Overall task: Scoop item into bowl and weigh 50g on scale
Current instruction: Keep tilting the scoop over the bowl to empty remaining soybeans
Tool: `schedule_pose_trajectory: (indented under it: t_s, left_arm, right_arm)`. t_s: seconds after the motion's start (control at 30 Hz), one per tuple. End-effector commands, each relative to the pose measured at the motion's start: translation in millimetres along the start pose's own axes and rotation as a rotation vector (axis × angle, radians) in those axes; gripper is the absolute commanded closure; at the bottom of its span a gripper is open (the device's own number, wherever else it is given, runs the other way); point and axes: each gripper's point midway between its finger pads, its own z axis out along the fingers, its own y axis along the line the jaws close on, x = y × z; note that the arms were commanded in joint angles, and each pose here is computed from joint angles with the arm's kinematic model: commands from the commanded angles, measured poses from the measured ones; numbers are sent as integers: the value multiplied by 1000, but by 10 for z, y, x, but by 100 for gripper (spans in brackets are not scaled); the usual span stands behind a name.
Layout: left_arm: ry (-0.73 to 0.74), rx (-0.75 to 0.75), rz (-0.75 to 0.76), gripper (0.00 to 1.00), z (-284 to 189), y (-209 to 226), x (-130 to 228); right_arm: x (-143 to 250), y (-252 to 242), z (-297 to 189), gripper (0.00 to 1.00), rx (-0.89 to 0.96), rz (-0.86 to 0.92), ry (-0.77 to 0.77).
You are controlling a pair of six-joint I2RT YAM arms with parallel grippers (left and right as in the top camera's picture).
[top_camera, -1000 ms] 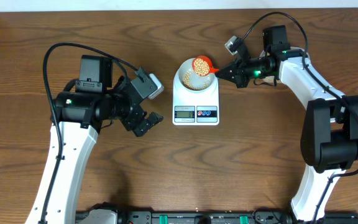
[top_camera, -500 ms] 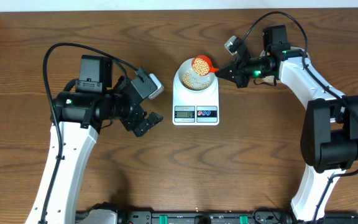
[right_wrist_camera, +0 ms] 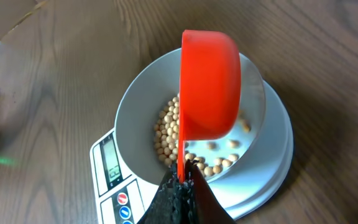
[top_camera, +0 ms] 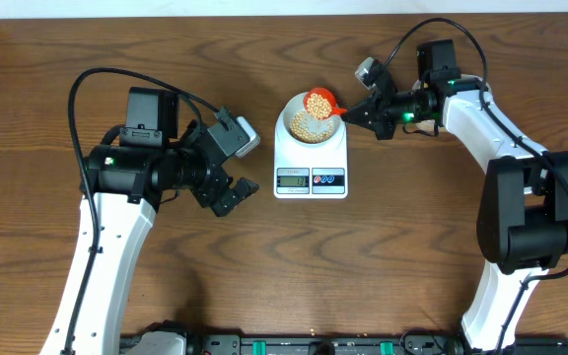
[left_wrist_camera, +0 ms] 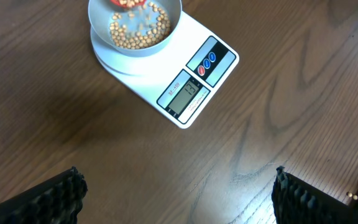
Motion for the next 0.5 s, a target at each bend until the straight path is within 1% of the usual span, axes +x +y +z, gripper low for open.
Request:
schedule_pose_trajectory:
  t_s: [0.0, 0.23, 0.47]
  left_arm:
    - [-19, -7, 20, 2, -60, -8, -47]
    - [-19, -7, 20, 2, -60, -8, -47]
    - [-19, -7, 20, 2, -60, -8, -47]
  right_arm:
    - [-8, 25, 40, 99, -16, -33, -6]
    - [-7, 26, 40, 99, -17, -33, -6]
    - [-8, 26, 40, 99, -17, -72, -6]
